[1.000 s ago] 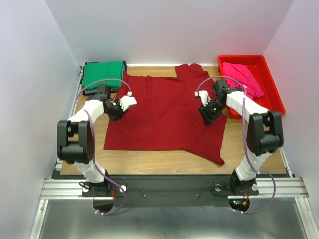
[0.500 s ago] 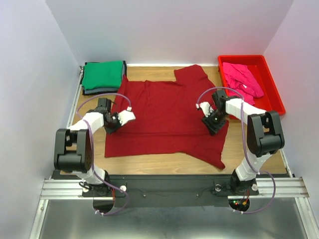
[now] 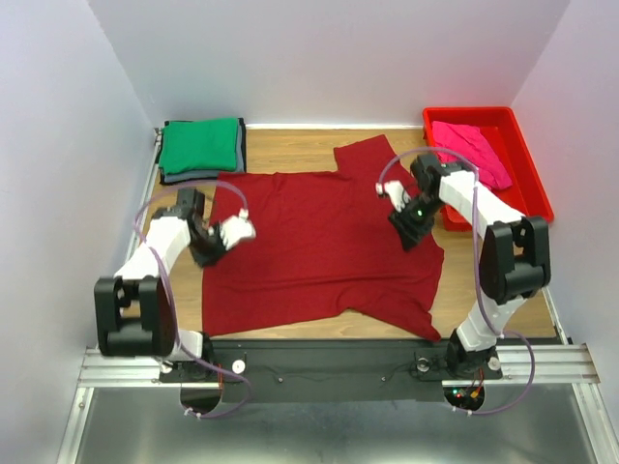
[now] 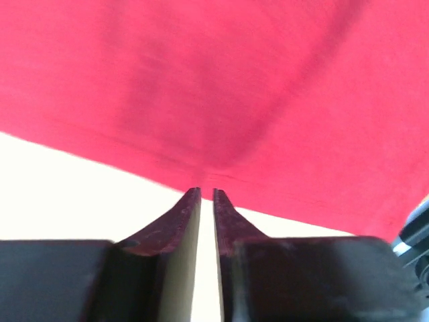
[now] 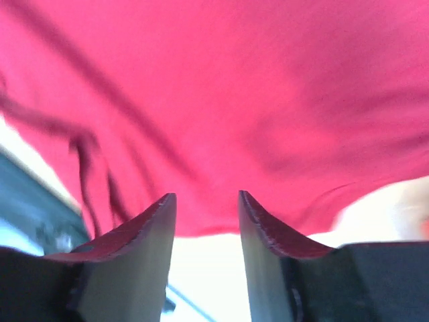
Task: Fold and stack the t-shirts
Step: Flatten the tshirt out
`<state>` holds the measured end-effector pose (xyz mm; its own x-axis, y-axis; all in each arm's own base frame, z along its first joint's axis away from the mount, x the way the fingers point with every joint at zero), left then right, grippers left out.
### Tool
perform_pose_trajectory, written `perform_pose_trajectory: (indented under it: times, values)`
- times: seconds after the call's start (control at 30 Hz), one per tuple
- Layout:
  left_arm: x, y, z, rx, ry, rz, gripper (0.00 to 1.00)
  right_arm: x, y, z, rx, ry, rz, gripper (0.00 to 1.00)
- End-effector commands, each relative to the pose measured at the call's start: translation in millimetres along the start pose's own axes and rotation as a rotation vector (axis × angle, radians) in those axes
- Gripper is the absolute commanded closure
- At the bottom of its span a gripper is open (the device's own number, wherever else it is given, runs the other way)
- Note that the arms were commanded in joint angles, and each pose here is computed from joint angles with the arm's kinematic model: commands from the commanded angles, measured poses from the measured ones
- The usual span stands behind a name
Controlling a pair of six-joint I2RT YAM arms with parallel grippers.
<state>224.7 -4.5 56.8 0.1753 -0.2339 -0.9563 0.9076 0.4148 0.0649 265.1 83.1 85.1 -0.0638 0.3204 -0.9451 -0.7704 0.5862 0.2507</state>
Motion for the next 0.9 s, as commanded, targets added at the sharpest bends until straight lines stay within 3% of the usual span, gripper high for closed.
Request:
perform_pose_trajectory:
  times: [0.0, 0.13, 0.3, 0.5, 0.7, 0.83, 0.87]
  values:
    - [-19.4, 52.7, 60.4, -0.075, -0.196, 0.046, 0.73, -4.9, -29.4, 52.2, 0.077, -0.137, -0.058, 0.54]
    - [-2.6, 90.4, 78.9, -0.192, -0.224, 0.059, 0.73, 22.1, -61.6, 60.2, 0.137, -0.101, -0.114, 0.57]
    - [28.4, 102.6, 59.7, -0.265, -0.168, 0.054, 0.73, 50.0, -65.5, 42.1, 0.173, -0.024, -0.107, 0.59]
    - [48.9, 53.7, 14.1, -0.261, -0.056, -0.039, 0.79, 68.7, -26.5, -11.3, 0.168, 0.101, -0.033, 0.59]
    - [41.9, -0.4, -25.9, -0.234, 0.021, -0.132, 0.82, 68.9, 24.8, -51.1, 0.12, 0.2, 0.07, 0.59]
    - [26.9, -18.6, -31.1, -0.207, 0.014, -0.15, 0.82, 47.1, 53.5, -44.9, 0.076, 0.159, 0.174, 0.58]
    - [18.7, -15.9, -25.1, -0.203, -0.02, -0.141, 0.79, 33.2, 49.9, -22.8, 0.054, 0.081, 0.156, 0.56]
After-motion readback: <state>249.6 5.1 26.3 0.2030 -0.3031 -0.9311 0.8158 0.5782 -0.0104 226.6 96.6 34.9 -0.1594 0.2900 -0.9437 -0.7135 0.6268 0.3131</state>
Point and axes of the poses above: each gripper's point midway between its finger pads, its own x axis out along the fingers, its own y axis along the line the jaws close on, z = x × y, the point moved 1 cm from there along -x, back along the fingers, and after that the axes turned 1 degree about -x, right-handed, at the moved point
